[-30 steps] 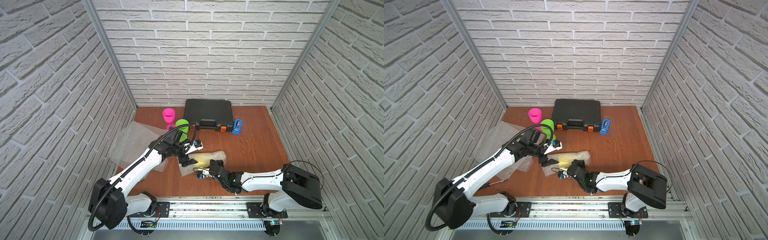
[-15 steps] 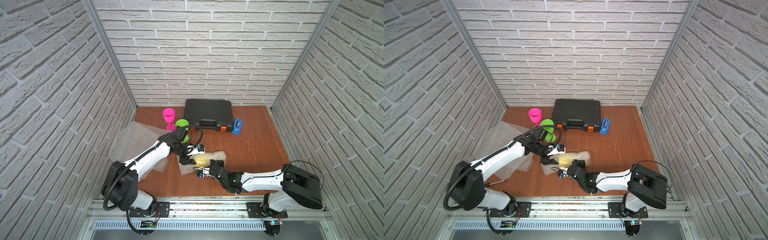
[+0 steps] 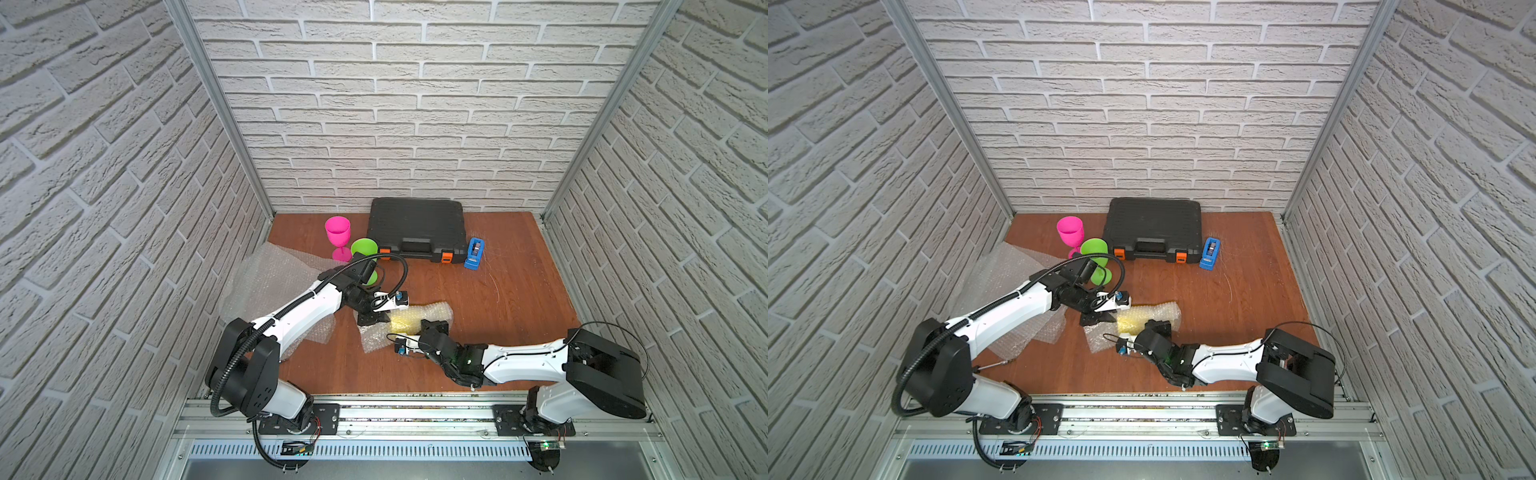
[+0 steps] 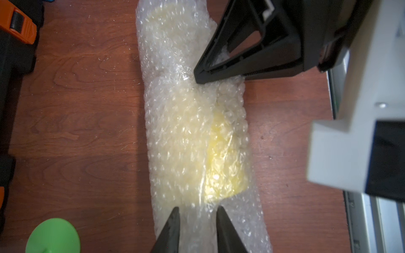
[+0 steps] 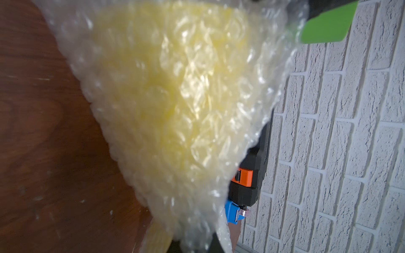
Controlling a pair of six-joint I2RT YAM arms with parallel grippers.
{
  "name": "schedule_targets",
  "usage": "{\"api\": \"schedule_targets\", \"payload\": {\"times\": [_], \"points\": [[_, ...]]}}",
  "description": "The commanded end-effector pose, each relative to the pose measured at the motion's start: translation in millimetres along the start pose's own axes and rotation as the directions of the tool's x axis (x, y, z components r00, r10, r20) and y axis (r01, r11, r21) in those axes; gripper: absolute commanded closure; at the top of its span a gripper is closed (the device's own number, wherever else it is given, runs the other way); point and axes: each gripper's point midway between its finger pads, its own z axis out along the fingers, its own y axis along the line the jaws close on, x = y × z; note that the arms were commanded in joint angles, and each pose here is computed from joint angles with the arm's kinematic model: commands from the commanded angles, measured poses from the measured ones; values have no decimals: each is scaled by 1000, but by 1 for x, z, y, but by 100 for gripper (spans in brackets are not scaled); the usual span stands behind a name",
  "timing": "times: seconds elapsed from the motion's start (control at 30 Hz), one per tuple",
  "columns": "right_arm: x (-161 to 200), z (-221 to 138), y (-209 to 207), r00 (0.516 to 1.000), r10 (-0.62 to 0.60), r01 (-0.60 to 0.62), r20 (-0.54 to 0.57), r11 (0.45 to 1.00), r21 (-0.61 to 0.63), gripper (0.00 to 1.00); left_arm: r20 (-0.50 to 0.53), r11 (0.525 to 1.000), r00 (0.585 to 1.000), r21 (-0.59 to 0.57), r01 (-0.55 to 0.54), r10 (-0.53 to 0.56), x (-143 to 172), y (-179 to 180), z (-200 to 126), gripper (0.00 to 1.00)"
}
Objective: Wrap wine glasses in bubble wrap
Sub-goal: Adjust the bubble wrap at the center of the board.
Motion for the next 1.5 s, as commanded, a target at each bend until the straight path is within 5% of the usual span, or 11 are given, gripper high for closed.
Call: {"api": "schedule_targets", "payload": {"times": [0.0,0.17,0.37,0.57,0.7,0.87,1.03,1.13,1.23,1.33,1.47], "points": [[-6,-5,-10,998,52,-53,23,998,29,97,-12,999,1000,51,-2,3,3,-8,4,78],[-5,-8,-12,997,71,-72,27,997,35,88,-22,998,1000,60,-7,8,4,-10,4,89],[-11,-26,-24,983,154,-152,100,988,-26,43,-31,999,999,26,-22,22,4,-4,1,90],[-14,-63,-35,905,363,-310,222,920,-238,39,-12,997,998,-28,-68,68,-2,1,-6,90],[-4,-78,-68,766,597,-509,237,789,-344,44,-19,994,995,-55,-99,99,-3,1,-8,91],[25,-70,-113,577,804,-745,145,591,-309,50,-30,983,989,-115,-146,143,-5,3,-10,91],[27,-56,-120,332,940,-888,-72,286,-360,62,-32,976,985,-136,-172,170,-5,-1,-9,91],[16,-48,-107,180,947,-927,-267,72,-369,70,-48,979,985,-117,-167,163,0,-4,-4,91],[1,-45,-83,79,904,-914,-421,-103,-393,73,-65,979,984,-109,-171,165,3,-6,-1,91],[15,-41,-57,-2,844,-939,-536,-186,-289,72,-73,979,984,-108,-173,165,4,-7,0,91],[27,-40,-28,-14,776,-958,-630,-191,-215,68,-78,979,983,-105,-177,169,5,-8,2,91]]}}
